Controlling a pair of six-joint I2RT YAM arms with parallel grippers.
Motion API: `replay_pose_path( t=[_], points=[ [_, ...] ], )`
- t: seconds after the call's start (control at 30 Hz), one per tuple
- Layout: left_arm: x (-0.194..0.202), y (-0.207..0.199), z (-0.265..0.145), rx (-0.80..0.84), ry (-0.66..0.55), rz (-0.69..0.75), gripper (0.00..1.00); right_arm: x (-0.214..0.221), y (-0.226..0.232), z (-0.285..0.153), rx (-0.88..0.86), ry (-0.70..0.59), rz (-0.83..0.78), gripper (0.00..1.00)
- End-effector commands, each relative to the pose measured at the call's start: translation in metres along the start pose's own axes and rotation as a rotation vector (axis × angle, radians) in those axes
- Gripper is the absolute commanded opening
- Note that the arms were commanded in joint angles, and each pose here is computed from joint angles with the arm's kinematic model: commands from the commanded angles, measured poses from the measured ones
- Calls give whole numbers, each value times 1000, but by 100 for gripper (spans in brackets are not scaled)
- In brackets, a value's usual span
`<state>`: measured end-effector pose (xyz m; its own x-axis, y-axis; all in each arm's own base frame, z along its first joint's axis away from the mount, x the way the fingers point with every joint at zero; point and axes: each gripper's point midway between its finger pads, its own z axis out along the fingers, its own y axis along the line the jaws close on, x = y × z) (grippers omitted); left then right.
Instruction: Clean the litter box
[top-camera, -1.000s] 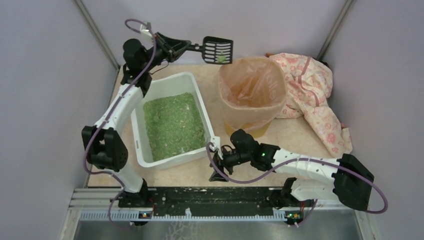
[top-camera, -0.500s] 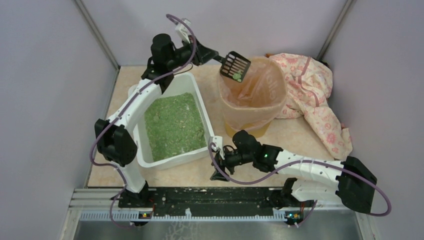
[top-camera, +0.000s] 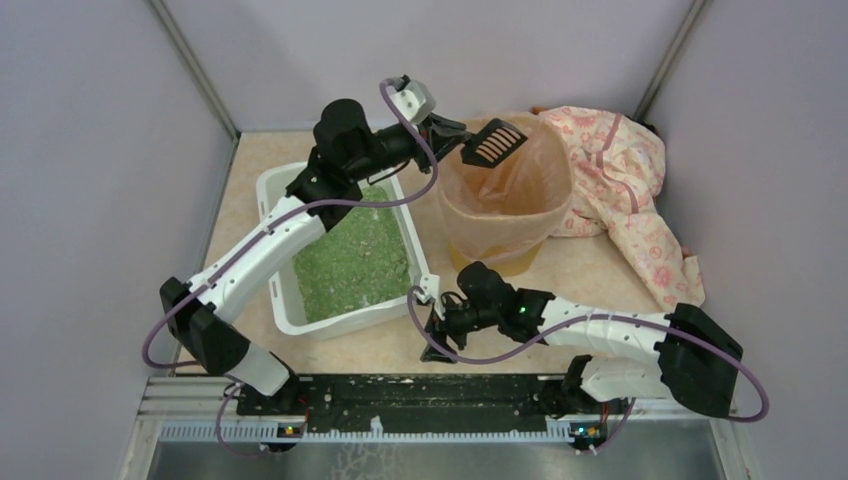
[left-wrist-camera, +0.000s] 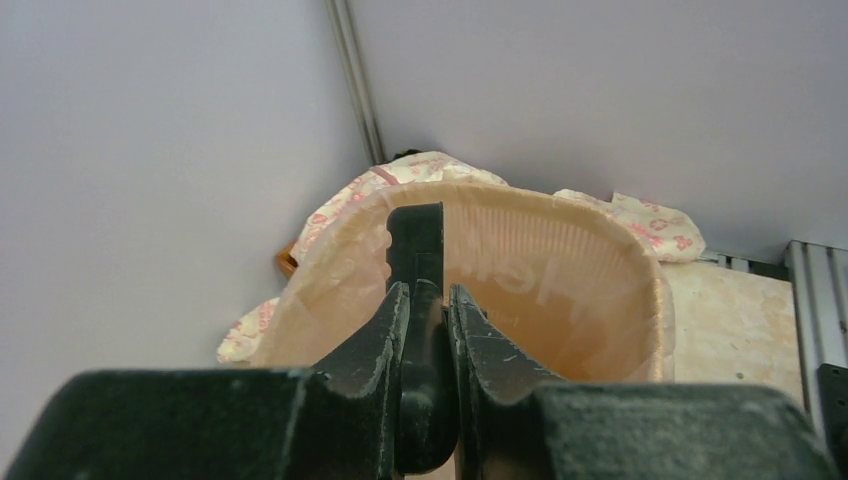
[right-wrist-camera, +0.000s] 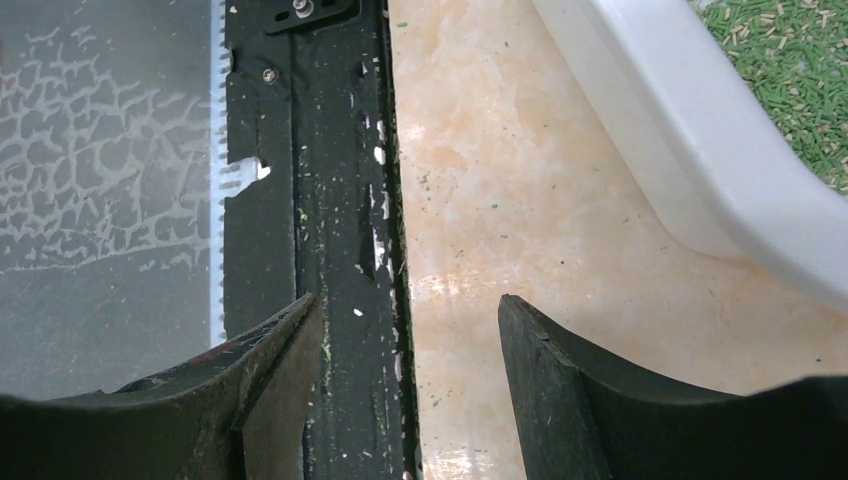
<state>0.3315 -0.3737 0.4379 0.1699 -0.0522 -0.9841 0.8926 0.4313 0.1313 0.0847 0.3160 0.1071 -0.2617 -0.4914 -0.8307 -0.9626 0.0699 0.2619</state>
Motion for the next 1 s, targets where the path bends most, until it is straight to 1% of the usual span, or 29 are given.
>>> replay_pose_path(
  t=[0.0, 0.07, 0.13, 0.23, 0.37, 0.5, 0.53, 0.57, 0.6, 0.7, 0.77, 0.87, 0.97],
  points=[
    [-16, 5, -7, -15, -26, 87, 0, -24, 2, 3, -14, -58, -47, 65],
    [-22, 6, -9, -28, -37, 81, 0, -24, 2, 4, -18, -56, -47, 65],
    [-40, 11, -14, -74, -79, 50, 0, -23, 1, 5, -18, -55, -46, 65],
    [-80, 33, -36, -246, -196, -2, 0, -22, 1, 7, -22, -54, -42, 65],
    [-111, 58, -78, -422, -302, -54, 0, -20, 0, 12, -34, -56, -34, 65],
    [-115, 100, -139, -676, -331, -125, 0, -17, 0, 17, -50, -47, -32, 65],
    [-108, 109, -153, -714, -325, -181, 0, -15, -1, 19, -53, -42, -30, 65],
    [-100, 126, -176, -770, -326, -201, 0, -14, -1, 21, -56, -39, -30, 65],
    [-84, 136, -193, -824, -306, -234, 0, -14, -1, 22, -59, -37, -31, 65],
    [-52, 145, -233, -960, -246, -259, 0, -11, -3, 28, -68, -22, -31, 65],
    [-22, 144, -245, -1010, -153, -270, 0, -9, -4, 32, -77, -14, -28, 65],
    [34, 135, -256, -1040, 22, -307, 0, -6, -6, 37, -89, 0, -23, 65],
    [80, 124, -270, -1062, 117, -327, 0, -3, -7, 42, -95, 10, -19, 65]
  ],
)
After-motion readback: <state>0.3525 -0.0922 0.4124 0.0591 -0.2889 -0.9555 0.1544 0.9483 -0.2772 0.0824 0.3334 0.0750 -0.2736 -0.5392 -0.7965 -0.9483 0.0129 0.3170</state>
